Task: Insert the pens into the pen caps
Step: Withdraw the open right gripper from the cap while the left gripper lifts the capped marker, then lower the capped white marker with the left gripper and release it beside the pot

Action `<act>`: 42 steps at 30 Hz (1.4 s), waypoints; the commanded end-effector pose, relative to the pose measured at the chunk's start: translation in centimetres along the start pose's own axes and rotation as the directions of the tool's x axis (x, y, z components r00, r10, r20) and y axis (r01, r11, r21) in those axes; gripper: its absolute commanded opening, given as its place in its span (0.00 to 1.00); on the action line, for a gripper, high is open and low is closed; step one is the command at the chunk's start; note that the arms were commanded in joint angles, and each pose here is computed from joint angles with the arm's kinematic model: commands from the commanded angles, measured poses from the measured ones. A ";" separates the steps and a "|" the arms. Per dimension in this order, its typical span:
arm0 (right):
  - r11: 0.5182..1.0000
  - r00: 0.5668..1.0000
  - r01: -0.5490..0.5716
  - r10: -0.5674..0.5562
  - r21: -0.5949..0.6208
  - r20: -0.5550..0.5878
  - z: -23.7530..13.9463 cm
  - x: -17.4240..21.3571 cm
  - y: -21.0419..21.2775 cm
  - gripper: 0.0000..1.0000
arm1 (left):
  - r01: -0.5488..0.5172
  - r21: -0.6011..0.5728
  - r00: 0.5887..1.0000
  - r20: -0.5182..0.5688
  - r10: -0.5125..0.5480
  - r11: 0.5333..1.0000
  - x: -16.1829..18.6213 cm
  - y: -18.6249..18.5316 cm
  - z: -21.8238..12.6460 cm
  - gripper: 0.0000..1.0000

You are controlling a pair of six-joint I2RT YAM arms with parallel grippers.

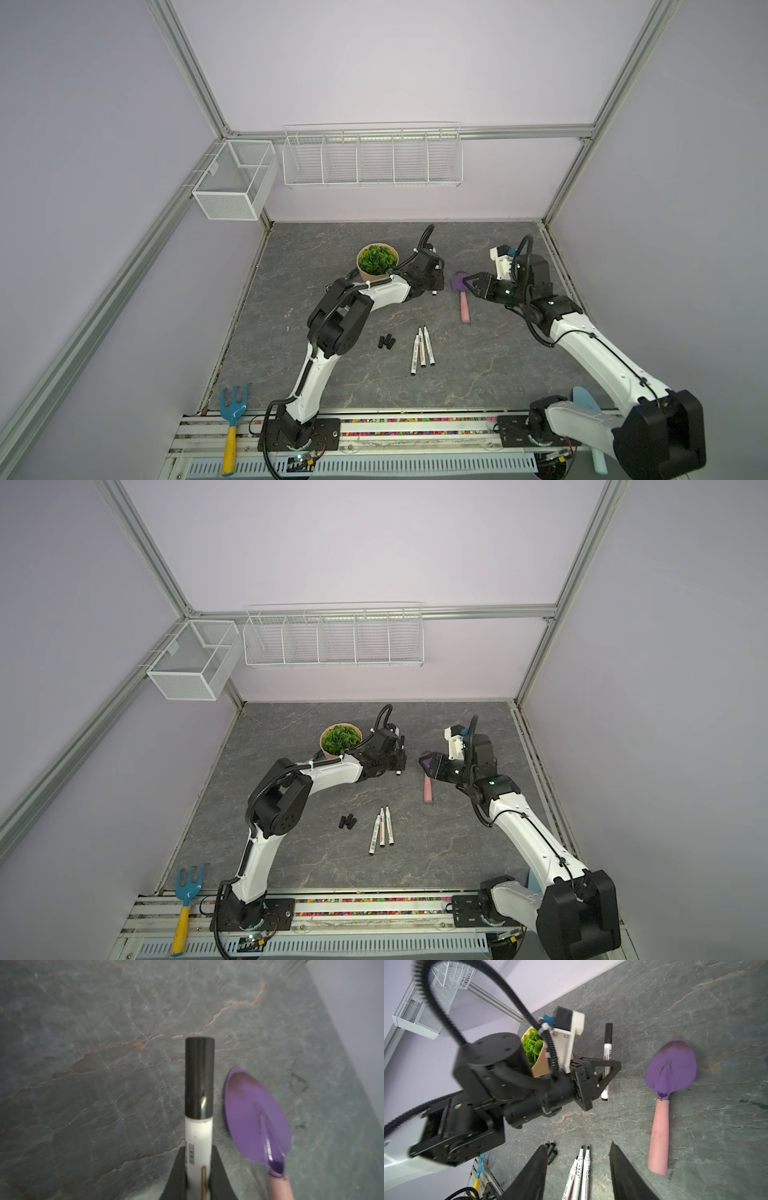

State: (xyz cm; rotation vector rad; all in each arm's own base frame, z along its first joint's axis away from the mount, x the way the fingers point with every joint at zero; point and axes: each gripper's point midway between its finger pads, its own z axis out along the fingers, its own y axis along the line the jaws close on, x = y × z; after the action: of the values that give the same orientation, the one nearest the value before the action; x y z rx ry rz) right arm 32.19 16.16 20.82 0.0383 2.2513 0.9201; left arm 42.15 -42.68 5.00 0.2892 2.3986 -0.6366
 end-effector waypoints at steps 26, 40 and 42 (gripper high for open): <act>0.993 0.999 -0.040 0.039 0.108 0.012 -1.0 2.0 -3.6 0.46 | -0.069 -0.203 0.994 -0.101 0.049 0.977 -0.1 2.1 -2.4 0.46; 0.991 1.000 -0.027 0.028 0.132 -0.003 -0.3 2.0 -4.3 0.46 | -0.442 0.009 0.879 -0.192 0.436 0.897 11.4 2.6 -15.1 0.51; 0.991 1.000 -0.028 0.028 0.134 -0.002 -0.2 1.9 -4.4 0.46 | -0.495 0.035 0.840 -0.237 0.488 0.868 14.5 2.7 -16.0 0.52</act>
State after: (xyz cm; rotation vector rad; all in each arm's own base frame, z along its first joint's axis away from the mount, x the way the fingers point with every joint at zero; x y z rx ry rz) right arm 31.43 13.67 17.75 0.1271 2.3075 0.8079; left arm 26.94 -32.14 8.10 0.7690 2.4077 -0.3784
